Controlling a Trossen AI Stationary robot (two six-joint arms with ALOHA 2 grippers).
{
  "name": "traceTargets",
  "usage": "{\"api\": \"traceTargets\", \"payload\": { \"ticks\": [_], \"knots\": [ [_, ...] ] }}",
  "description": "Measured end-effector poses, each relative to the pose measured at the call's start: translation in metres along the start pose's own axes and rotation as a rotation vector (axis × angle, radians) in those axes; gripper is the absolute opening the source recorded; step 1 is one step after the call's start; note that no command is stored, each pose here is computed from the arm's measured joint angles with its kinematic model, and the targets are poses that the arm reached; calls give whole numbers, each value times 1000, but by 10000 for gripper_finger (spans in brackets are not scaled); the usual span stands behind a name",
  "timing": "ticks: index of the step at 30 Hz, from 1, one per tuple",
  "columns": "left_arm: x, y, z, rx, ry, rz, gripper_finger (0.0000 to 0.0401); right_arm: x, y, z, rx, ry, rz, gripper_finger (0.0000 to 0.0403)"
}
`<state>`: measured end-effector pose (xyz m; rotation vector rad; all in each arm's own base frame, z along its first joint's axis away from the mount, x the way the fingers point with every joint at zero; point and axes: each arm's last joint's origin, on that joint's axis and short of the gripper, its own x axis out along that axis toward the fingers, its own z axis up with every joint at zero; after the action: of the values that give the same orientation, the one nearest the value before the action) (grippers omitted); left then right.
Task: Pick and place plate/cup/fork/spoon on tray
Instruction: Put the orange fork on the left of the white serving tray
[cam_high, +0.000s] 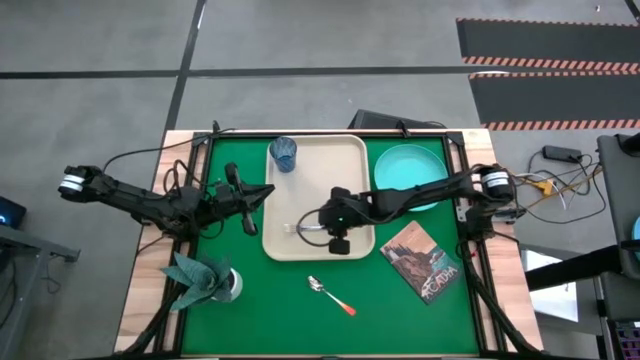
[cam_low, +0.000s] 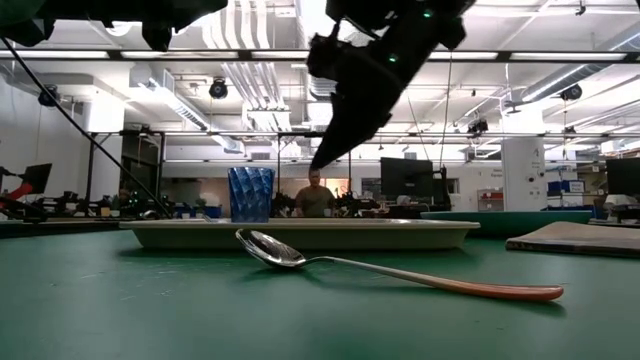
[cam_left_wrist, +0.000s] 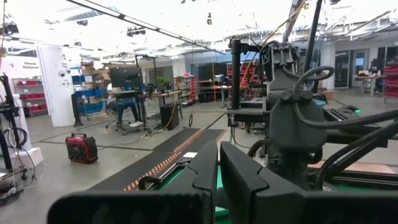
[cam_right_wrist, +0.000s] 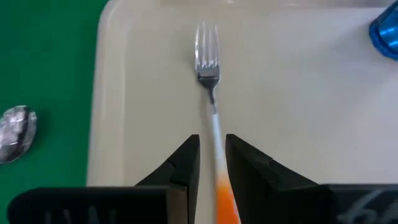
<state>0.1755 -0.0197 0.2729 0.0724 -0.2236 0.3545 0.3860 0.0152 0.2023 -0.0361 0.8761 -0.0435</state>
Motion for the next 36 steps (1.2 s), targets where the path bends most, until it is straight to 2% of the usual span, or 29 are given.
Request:
{"api": "traceTargets", "payload": {
  "ticks": [4, 8, 12, 21, 23, 30, 36],
  "knots": [
    [0, 0, 0, 0, 0, 0, 4, -10, 0, -14, 58, -44, 2, 68],
    [0, 0, 0, 0, 0, 0, 4, -18, -3, -33, 103, -90, -53, 68],
    [1, -1, -2, 5, 8, -1, 4, -23, -4, -50, 112, -199, -86, 68],
    [10, -9, -16, 39, 75, -13, 4, -46, -9, -75, -70, -489, -153, 68],
    [15, -14, -22, 42, 106, -31, 4, -55, -10, -77, -94, -515, -163, 68],
    [44, -39, -35, -61, 192, -140, 4, -81, -12, -94, -73, -570, -160, 68],
    [65, -63, -52, -31, 268, -170, 4, -101, -14, -109, -4, -631, -142, 68]
  ]
}}
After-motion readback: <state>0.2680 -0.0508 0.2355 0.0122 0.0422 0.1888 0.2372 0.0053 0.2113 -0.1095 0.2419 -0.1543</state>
